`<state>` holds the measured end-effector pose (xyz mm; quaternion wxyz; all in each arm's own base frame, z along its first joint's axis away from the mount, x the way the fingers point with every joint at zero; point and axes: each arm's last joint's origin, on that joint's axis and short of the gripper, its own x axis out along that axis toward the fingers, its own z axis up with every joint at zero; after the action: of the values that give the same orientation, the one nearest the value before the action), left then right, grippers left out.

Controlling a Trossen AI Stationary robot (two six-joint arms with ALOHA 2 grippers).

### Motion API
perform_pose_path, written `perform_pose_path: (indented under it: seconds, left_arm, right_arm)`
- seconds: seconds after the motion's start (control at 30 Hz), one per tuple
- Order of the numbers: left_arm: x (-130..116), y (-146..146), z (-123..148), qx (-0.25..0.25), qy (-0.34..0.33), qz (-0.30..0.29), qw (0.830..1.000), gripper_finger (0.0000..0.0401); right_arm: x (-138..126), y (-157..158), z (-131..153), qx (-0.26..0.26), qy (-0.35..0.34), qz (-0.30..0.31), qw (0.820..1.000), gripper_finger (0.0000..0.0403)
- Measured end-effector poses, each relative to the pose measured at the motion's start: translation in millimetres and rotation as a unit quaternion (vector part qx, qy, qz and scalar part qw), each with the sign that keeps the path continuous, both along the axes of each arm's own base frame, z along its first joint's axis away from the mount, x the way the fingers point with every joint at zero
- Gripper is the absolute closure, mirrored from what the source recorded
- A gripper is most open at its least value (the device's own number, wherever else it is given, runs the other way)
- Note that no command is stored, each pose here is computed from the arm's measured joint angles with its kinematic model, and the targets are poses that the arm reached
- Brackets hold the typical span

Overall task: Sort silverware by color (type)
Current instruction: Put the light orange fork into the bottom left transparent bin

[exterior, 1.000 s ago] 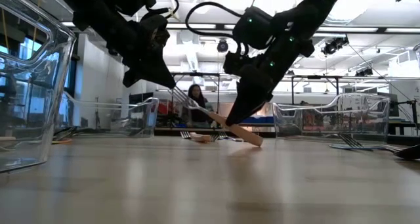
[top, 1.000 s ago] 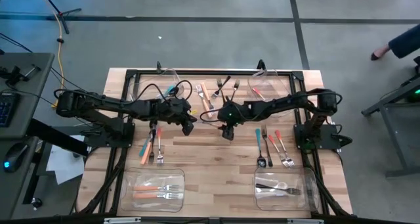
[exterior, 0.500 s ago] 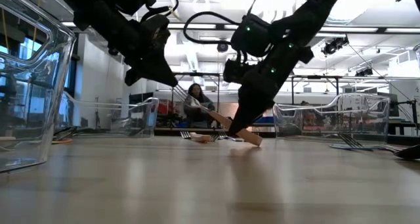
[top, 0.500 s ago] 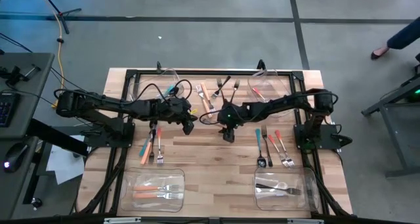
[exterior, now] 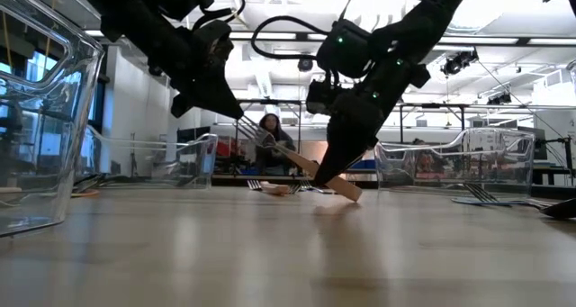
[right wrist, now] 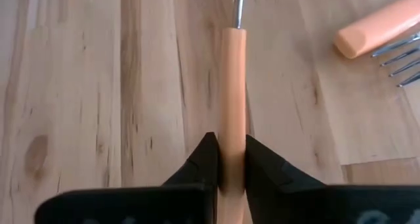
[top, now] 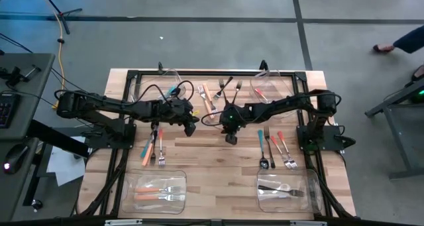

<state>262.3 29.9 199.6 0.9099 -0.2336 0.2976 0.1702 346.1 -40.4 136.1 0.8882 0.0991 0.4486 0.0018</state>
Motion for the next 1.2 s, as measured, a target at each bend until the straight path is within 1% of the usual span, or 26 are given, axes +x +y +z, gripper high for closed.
perform_pose_path:
  seconds: [0.1, 0.27, 0.33, 0.43, 0.57, 0.7, 0.83, 0.9, 1.0, 1.1, 1.2]
  left_arm:
    - [0, 0, 0, 0.002, 0.0, -0.002, 1.0, 0.04]
    - [0, 0, 0, 0.002, 0.0, -0.004, 1.0, 0.039]
    - [0, -1, 0, 0.004, 0.001, -0.021, 1.0, 0.038]
    - [0, -2, 0, -0.007, 0.003, -0.039, 0.999, 0.0356]
    - [-8, -4, 2, -0.019, 0.021, -0.05, 0.998, 0.0314]
    - [-22, -5, 8, -0.024, 0.051, -0.057, 0.997, 0.0273]
    - [-33, -7, 13, -0.025, 0.068, -0.056, 0.996, 0.0245]
    - [-34, -8, 16, -0.018, 0.06, -0.054, 0.997, 0.0237]
    - [-33, -11, 20, 0.003, 0.042, -0.048, 0.998, 0.0231]
    - [-29, -15, 25, 0.022, 0.012, -0.042, 0.999, 0.0231]
    - [-25, -20, 28, 0.034, -0.011, -0.042, 0.998, 0.0231]
  right_arm:
    - [0, 0, 0, -0.001, 0.001, 0.0, 1.0, 0.0366]
    - [0, 0, 0, 0.003, 0.001, 0.002, 1.0, 0.0372]
    - [0, 0, 0, 0.003, 0.002, 0.004, 1.0, 0.0372]
    - [-1, 1, -1, -0.001, 0.006, 0.012, 1.0, 0.0372]
    - [-8, 1, -1, -0.005, 0.037, 0.024, 0.999, 0.0372]
    - [-20, 2, 3, -0.013, 0.085, 0.04, 0.996, 0.0372]
    - [-34, 4, 5, -0.016, 0.141, 0.058, 0.988, 0.0372]
    - [-39, 5, 4, -0.015, 0.168, 0.066, 0.983, 0.0372]
    - [-43, 5, 3, -0.012, 0.183, 0.068, 0.981, 0.0372]
    - [-46, 6, 0, 0.001, 0.166, 0.053, 0.985, 0.0372]
    - [-56, 8, -2, 0.013, 0.137, 0.024, 0.99, 0.0372]
